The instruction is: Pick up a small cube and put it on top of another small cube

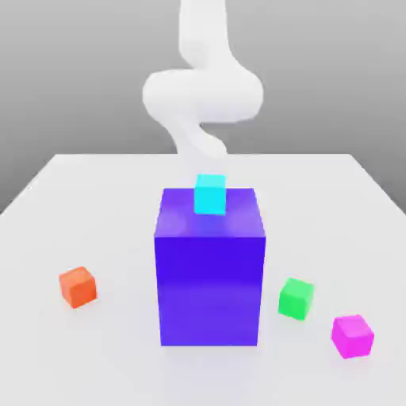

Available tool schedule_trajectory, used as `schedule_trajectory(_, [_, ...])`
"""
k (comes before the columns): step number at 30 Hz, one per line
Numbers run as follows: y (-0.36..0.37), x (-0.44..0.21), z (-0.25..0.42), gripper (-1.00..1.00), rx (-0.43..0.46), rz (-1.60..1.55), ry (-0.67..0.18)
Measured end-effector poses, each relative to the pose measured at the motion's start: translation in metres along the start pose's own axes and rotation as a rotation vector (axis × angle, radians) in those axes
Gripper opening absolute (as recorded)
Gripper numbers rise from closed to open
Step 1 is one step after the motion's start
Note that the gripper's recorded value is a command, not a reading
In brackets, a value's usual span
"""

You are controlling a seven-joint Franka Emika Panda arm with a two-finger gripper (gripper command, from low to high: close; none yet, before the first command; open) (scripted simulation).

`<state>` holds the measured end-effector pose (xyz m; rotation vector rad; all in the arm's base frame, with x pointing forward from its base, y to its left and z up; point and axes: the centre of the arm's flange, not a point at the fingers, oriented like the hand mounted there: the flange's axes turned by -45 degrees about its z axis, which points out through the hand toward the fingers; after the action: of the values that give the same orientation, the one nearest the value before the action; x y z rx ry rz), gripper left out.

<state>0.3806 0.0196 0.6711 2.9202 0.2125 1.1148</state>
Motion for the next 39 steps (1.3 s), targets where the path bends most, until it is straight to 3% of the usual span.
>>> schedule_trajectory(8, [-0.082,-0.035,0.159,0.00,0.167,-0.479,-0.201])
schedule_trajectory(16, [-0.174,-0.128,0.281,0.00,0.361,-0.962,-0.362])
schedule_trajectory(24, [-0.249,-0.266,0.358,0.00,0.587,-1.451,-0.495])
schedule_trajectory(30, [-0.259,-0.325,0.410,0.00,0.624,-1.518,-0.512])
schedule_trajectory(31, [-0.259,-0.330,0.414,-1.00,0.624,-1.519,-0.512])
schedule_trajectory(39, [-0.259,-0.324,0.407,-1.00,0.624,-1.519,-0.515])
